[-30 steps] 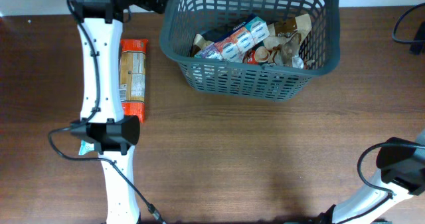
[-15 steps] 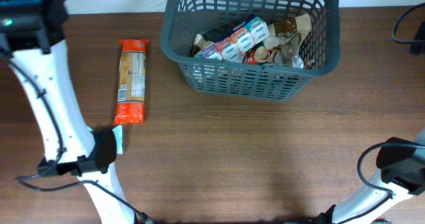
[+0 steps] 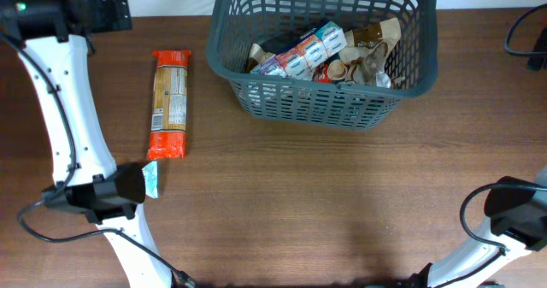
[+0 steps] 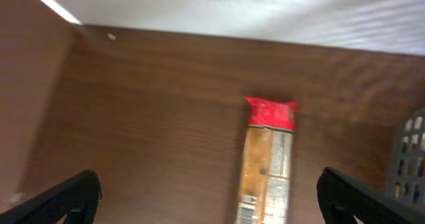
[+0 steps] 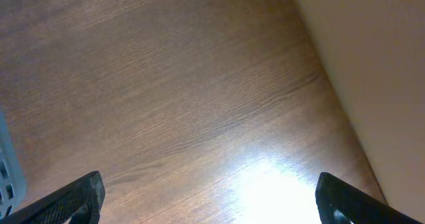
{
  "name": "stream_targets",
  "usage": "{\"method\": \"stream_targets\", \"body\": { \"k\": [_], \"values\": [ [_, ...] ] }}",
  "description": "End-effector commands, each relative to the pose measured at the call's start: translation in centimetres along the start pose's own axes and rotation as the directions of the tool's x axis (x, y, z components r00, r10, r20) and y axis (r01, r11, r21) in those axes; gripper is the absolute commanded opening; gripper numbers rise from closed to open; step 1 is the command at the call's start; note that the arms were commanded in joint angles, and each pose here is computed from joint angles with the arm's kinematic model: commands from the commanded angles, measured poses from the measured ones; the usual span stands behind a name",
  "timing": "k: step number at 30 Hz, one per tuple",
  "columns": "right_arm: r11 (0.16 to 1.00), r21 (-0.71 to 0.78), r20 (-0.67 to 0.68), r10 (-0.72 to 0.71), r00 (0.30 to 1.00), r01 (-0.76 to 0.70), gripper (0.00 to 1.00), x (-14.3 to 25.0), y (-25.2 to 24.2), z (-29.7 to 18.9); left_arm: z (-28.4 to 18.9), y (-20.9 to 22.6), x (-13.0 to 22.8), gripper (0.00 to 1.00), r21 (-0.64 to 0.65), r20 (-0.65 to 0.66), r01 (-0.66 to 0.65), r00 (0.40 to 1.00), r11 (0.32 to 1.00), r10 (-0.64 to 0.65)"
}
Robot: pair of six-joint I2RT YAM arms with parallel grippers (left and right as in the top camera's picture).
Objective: Pack container
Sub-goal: 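Withdraw the left gripper left and position it over the spaghetti bag, then lower the left gripper onto the spaghetti bag and close it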
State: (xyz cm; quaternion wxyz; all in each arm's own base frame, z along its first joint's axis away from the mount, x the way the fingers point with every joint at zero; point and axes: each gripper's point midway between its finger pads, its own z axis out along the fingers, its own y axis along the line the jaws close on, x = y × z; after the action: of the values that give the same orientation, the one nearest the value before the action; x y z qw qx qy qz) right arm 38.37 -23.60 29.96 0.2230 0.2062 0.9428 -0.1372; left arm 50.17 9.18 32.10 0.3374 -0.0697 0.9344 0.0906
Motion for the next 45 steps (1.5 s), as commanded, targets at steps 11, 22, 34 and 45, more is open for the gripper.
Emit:
{"method": "stream_targets", "body": {
  "k": [11,22,34,45],
  "values": [
    [1.000,0.012,0.011,0.011,1.000,-0.011,0.99,-0.1,-0.4,-0.4,8.3,-4.2,7.3,1.00,0.172,-0.265,0.018,0.964,0.985,0.029],
    [1.000,0.012,0.011,0.011,1.000,-0.011,0.99,-0.1,-0.4,-0.4,12.6,-6.2,14.0,1.00,0.233,-0.429,0.053,0.902,0.971,0.053],
    [1.000,0.012,0.011,0.011,1.000,-0.011,0.99,-0.1,-0.4,-0.4,15.1,-7.8,18.4,1.00,0.247,-0.495,0.041,0.865,0.968,0.089],
    [1.000,0.012,0.011,0.011,1.000,-0.011,0.99,-0.1,-0.4,-0.4,16.4,-10.3,21.6,1.00,0.267,-0.522,-0.003,0.840,0.964,0.147]
  ]
}}
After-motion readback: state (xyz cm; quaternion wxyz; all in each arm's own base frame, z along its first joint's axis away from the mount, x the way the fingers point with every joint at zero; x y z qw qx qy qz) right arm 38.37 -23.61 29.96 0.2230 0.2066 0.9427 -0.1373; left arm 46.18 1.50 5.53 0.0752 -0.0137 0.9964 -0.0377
